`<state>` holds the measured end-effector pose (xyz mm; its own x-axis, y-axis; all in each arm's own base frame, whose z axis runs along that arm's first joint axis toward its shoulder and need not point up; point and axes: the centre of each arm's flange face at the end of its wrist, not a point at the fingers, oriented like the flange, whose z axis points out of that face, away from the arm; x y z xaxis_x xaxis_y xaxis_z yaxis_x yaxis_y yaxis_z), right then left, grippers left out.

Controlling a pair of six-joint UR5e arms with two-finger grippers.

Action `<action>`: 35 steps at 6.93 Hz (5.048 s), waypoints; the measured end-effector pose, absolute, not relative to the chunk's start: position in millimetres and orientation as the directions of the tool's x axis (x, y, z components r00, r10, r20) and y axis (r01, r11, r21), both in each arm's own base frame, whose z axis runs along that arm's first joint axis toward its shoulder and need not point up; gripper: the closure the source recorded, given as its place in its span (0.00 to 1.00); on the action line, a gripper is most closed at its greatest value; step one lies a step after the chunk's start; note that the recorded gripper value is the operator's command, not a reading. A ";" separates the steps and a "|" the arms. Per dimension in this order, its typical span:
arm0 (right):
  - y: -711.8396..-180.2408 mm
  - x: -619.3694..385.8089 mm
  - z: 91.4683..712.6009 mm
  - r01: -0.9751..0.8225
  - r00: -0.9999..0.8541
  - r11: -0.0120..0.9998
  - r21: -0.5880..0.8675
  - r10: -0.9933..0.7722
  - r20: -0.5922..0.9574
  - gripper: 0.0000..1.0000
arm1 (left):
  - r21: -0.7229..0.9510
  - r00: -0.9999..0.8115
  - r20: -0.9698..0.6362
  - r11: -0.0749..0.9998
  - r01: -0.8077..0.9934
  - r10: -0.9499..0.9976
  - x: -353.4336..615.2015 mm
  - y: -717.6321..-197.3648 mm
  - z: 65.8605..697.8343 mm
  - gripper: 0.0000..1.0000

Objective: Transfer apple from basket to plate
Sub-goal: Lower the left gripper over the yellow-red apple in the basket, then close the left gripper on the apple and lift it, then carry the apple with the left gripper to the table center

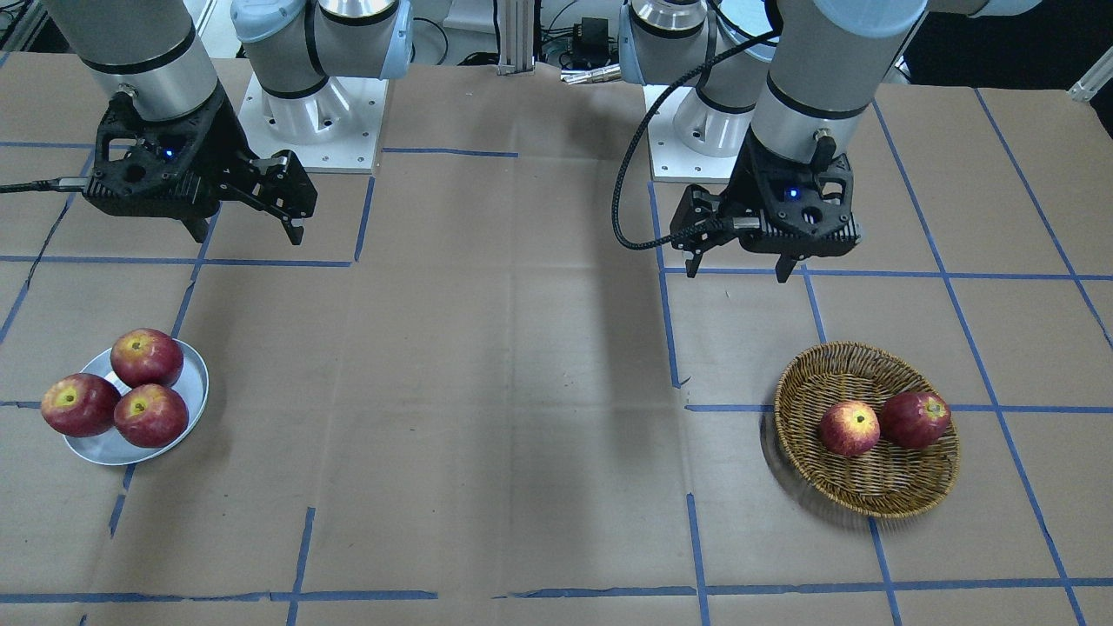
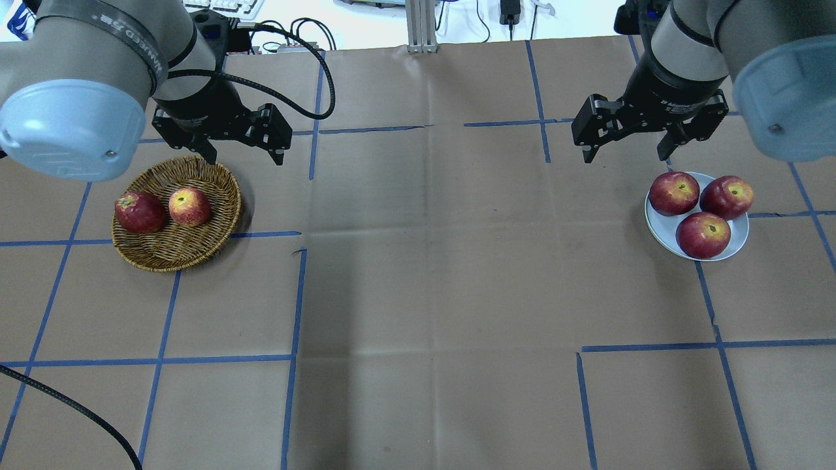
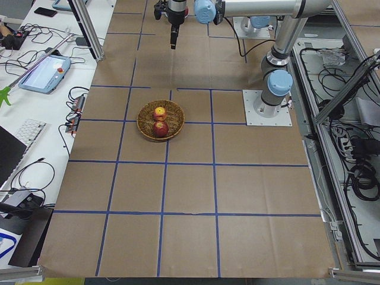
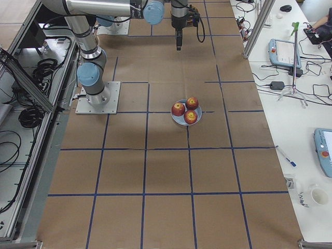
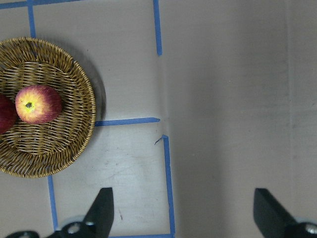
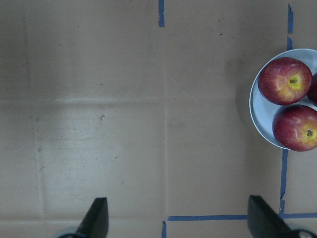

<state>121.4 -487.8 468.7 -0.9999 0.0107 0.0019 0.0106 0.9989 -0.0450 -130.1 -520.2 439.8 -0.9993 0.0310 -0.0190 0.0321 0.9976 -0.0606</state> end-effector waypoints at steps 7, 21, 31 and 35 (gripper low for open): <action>-487.9 120.9 468.7 0.012 -1.000 0.999 -0.045 0.012 0.002 0.00 | -0.062 -0.998 -0.036 0.996 -0.059 -0.061 44.5 -597.8 308.1 0.01; -487.9 120.7 468.7 0.012 -1.000 0.999 -0.045 0.012 0.002 0.00 | -0.038 -0.997 -0.060 0.998 -0.053 -0.056 60.6 -612.8 236.7 0.49; -488.0 121.4 468.4 0.011 -1.000 0.999 -0.044 0.011 0.001 0.00 | -0.077 -0.999 -0.004 0.996 -0.046 -0.046 -386.7 -543.8 220.4 0.48; -488.2 121.5 467.8 0.011 -1.000 0.999 -0.043 0.011 0.001 0.00 | -0.067 -1.000 -0.014 0.998 -0.009 -0.010 -397.2 -545.2 193.0 0.01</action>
